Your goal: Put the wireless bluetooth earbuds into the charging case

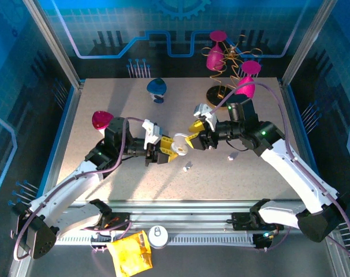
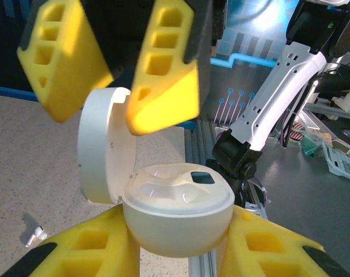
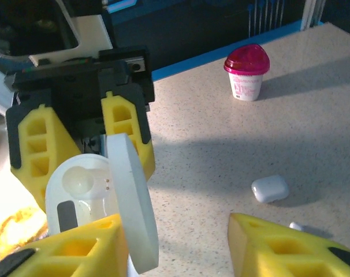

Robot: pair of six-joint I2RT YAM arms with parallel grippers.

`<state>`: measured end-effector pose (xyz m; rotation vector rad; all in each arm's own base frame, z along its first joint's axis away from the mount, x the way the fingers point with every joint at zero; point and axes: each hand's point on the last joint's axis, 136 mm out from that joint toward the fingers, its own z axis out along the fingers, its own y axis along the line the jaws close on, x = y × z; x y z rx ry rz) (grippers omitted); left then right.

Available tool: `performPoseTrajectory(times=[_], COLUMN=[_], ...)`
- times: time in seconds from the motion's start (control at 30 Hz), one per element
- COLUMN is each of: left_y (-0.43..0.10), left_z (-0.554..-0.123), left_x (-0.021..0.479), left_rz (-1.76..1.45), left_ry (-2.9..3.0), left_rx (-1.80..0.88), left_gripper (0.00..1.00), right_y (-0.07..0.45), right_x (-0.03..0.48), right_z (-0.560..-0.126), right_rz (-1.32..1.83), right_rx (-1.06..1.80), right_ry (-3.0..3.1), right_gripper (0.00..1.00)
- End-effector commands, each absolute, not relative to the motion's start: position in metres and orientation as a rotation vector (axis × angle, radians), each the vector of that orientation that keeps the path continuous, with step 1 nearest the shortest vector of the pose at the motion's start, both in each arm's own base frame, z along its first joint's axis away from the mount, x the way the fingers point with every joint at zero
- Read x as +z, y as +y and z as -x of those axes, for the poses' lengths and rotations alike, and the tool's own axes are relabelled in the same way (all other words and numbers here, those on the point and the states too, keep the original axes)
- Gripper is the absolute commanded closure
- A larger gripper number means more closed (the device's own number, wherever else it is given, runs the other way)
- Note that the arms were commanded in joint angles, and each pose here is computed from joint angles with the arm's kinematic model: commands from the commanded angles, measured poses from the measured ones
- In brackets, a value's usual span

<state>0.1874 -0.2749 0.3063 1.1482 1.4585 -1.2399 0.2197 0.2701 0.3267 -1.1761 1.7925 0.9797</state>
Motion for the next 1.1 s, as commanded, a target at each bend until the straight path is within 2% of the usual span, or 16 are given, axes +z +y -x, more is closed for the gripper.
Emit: performPoseTrajectory(times=[0.0,0.17,0.33,0.47,0.6,0.77,0.9,1.07], left_y=[-0.276,-0.277,-0.278,-0.278,-0.278,-0.279,-0.279,-0.278], left_z=[-0.178,-0.179,-0.181,-0.182,-0.184,-0.189,-0.194,-0.201], left_x=[0.319,0.321,0.321,0.321,0.321,0.321,0.322,0.319], left_rz=[-1.192,-1.186,-1.180,-1.177,-1.168,-1.146,-1.118,-1.081], left_ry=[1.373,1.371,1.376,1.376,1.381,1.400,1.420,1.447], left_rx=[-1.243,-1.243,-1.241,-1.241,-1.232,-1.229,-1.219,-1.196], left_gripper=[0.67,0.67,0.67,0.66,0.55,0.37,0.30,0.13], right_y=[0.272,0.272,0.273,0.273,0.272,0.269,0.267,0.266], right_x=[0.327,0.323,0.324,0.323,0.323,0.329,0.334,0.340], right_z=[-0.213,-0.213,-0.210,-0.209,-0.212,-0.223,-0.225,-0.227], right_rz=[1.206,1.221,1.236,1.244,1.230,1.180,1.157,1.135], right_rx=[1.031,1.021,1.007,1.000,0.963,0.874,0.839,0.810], right_ry=[1.766,1.773,1.764,1.764,1.771,1.768,1.750,1.730], right_gripper=[0.66,0.87,0.97,0.99,1.00,1.00,1.00,1.00])
